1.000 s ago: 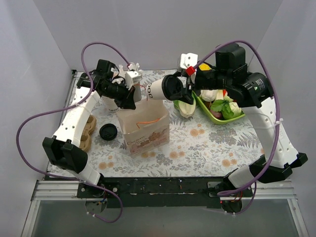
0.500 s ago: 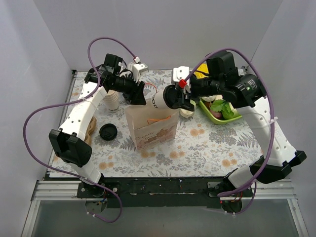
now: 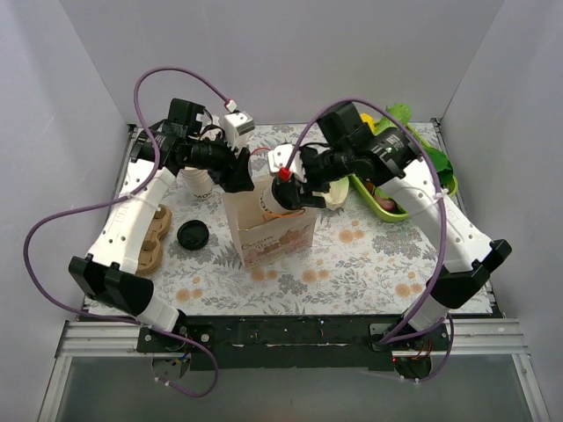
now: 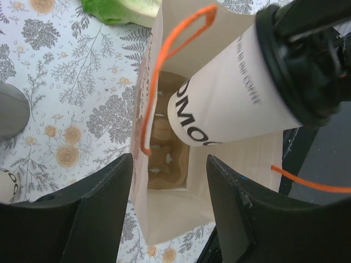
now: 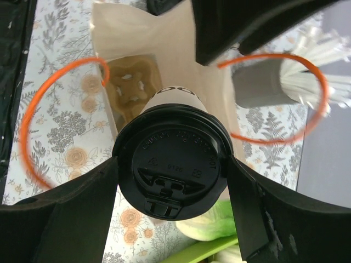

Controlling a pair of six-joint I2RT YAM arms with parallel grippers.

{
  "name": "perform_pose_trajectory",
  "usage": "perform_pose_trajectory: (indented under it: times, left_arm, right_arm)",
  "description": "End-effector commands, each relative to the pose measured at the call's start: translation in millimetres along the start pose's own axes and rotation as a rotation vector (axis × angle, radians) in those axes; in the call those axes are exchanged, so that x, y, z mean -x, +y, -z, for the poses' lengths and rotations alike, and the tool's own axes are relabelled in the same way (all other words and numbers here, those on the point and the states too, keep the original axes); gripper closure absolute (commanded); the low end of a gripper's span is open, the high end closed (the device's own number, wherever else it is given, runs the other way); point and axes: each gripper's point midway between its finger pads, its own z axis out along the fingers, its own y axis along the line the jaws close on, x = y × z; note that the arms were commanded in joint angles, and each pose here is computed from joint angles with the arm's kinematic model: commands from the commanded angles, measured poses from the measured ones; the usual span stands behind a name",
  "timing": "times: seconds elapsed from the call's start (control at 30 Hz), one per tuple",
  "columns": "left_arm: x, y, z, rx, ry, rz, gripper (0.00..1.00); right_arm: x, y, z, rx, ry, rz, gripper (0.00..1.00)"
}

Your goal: Pack the takeout coffee

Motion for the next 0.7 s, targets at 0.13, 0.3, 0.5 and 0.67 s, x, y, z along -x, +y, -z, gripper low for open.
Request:
perform_pose_trajectory:
  times: [0.13, 0.3, 0.5, 0.67]
  left_arm:
    - [0.7, -24.5, 25.9, 0.016, -0.066, -0.021, 0.41]
    - [20.5, -36.6, 48.5, 0.082, -0.227, -0.073, 0.32]
    - [29.4, -42.0, 57.3, 0.114, -0.353, -0.109, 0.2]
    - [33.6, -41.3, 50.7, 0.086, -0.363, -0.061, 0.2]
  right_arm:
    - [-5.2, 33.6, -10.7, 0.104, 0.124, 0.144, 0.99]
    - [-24.1, 68.4, -5.8, 0.149, 0.195, 0.204, 0.99]
    - [-46.8, 102.8, -3.2, 0.165, 0.248, 0.289, 0.99]
    - [-58.1, 108.4, -4.7, 0.155, 0.276, 0.339, 0.99]
